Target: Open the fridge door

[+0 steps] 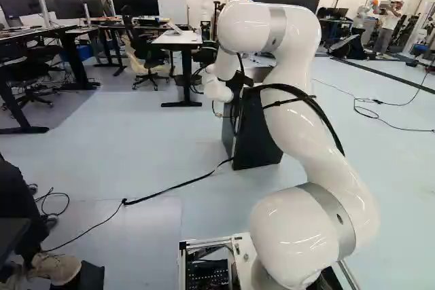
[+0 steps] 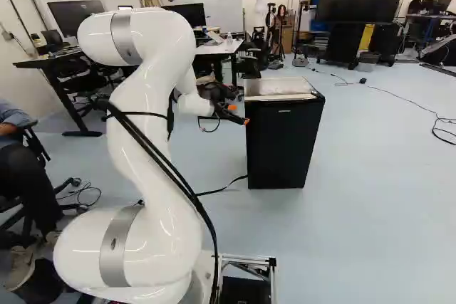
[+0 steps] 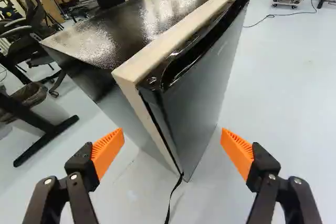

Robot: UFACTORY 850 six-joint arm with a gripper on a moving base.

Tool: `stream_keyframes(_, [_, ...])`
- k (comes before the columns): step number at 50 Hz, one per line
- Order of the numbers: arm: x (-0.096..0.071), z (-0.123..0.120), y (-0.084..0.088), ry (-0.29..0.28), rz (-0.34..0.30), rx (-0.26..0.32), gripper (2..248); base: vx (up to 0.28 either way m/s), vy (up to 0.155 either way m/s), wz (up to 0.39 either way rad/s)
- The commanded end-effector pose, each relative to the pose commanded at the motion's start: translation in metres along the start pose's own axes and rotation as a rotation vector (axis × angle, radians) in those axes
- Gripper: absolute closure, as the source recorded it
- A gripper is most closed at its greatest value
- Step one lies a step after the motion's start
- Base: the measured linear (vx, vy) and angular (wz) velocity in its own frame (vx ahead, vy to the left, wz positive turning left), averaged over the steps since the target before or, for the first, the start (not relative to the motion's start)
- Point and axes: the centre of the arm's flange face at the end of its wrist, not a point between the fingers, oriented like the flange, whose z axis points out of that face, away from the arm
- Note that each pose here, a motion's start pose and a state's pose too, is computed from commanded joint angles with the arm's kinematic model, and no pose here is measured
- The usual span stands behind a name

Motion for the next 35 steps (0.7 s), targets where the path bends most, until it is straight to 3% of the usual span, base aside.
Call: stream_keyframes(35, [0.011,0.019,0.010,0.009,0.023,-0.031,3,0.000,0.000,0.000])
